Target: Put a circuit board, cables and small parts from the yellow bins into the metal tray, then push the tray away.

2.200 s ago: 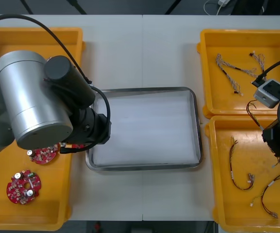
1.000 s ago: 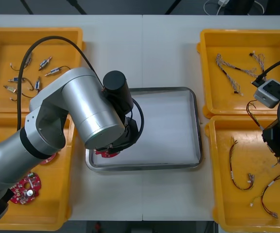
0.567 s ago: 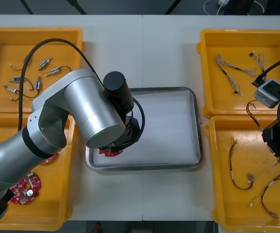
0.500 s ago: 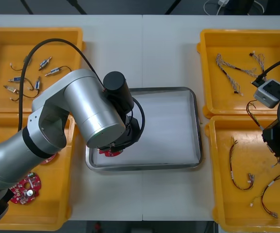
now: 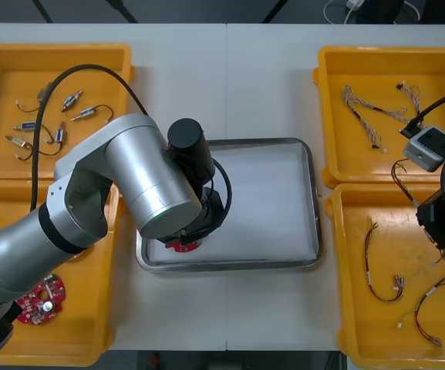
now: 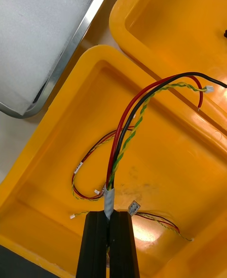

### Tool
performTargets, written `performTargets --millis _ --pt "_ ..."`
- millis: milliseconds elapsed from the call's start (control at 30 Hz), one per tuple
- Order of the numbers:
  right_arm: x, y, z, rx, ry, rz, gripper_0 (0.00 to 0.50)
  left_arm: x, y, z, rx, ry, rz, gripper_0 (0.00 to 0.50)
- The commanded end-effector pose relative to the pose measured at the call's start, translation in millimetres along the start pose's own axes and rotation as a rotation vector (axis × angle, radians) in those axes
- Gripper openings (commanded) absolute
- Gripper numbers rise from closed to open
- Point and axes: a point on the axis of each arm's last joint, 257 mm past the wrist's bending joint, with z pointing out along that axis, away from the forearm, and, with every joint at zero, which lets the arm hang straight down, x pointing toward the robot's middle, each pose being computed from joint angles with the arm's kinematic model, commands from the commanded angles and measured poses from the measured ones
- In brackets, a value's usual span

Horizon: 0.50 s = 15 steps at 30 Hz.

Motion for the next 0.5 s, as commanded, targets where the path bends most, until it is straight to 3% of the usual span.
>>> performTargets --millis 33,200,333,400,433,467,500 --pt "-2 -10 -6 0.043 0.006 -0.055 0.0 3 -24 -9 0.047 -0.006 -0.021 0.248" --pt "-2 -10 -6 0.043 0.006 -0.055 0.0 2 -24 -10 0.048 -0.011 -0.024 0.273" --pt "-2 -10 -6 0.043 0.006 -0.055 0.0 -3 -21 -11 0.04 -0.024 -0.02 0.32" --pt "-2 -10 -6 0.043 0.006 -0.055 0.0 -7 -19 -13 0.029 -0.035 -0.012 0.37" --pt "-2 -10 -6 0.043 0.006 -0.055 0.0 -11 -17 -16 0.02 -0.046 -0.004 0.411" --pt "-2 -10 -6 0.043 0.006 -0.055 0.0 -15 -14 -22 0.009 -0.057 0.004 0.486" --pt "-2 -10 -6 0.043 0.006 -0.055 0.0 -17 -13 -25 0.007 -0.062 0.015 0.5"
